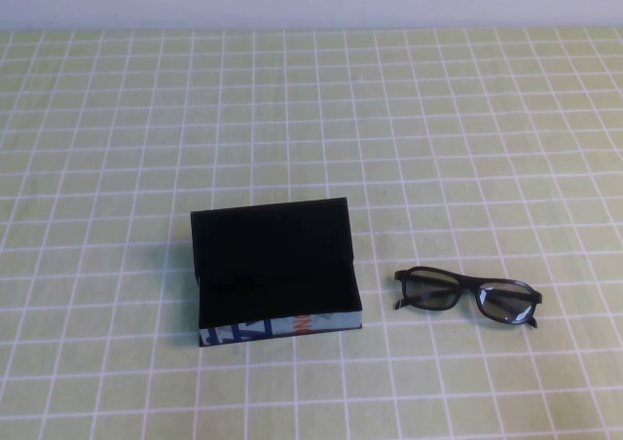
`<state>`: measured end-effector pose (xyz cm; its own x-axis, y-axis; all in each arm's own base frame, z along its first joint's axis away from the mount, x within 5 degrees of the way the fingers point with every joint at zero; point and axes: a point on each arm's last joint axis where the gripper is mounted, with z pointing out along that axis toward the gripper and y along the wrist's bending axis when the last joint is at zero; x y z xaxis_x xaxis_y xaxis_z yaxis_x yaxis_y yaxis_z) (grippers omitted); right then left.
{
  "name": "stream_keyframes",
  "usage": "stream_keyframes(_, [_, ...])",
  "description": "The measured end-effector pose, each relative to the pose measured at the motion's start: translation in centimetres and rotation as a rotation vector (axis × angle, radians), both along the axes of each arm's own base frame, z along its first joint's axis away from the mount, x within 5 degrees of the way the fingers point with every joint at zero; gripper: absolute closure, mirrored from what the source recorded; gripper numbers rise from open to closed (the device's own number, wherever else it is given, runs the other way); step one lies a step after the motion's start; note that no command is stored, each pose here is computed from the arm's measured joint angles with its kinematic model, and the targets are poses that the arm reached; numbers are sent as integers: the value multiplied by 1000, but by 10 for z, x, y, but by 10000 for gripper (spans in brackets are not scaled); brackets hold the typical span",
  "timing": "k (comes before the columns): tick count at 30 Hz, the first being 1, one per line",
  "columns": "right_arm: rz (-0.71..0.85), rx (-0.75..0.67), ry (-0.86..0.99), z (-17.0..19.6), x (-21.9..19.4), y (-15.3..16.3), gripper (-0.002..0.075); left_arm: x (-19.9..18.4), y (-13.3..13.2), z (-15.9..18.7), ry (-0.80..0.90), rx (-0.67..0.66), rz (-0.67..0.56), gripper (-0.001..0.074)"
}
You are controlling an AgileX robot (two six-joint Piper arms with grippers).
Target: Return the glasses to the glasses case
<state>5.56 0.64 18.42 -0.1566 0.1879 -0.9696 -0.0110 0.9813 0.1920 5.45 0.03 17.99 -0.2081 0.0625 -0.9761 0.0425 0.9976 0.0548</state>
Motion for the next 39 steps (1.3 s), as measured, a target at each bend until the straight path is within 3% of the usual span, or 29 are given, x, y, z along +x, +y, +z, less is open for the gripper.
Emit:
stream_keyframes(12, [-169,233,-288,25,0,-15,745,0,-7,35,-390,-23,-77,737])
stream_keyframes(18, [-174,240,-294,26,0,-16,745,0,-7,36,-405,49,-81,737])
stream_keyframes(26, [-196,247,-324,28,-1,-18,745,-1,-8,40,-449,51,-89,737])
stream_keyframes(34, [-367,286,-578,50,-12,-35,745,-15,-14,70,-805,-54,-168,737])
stream_keyframes(39, [-309,135,-756,103,-28,-28,745,-28,-13,86,-1004,-154,-209,737])
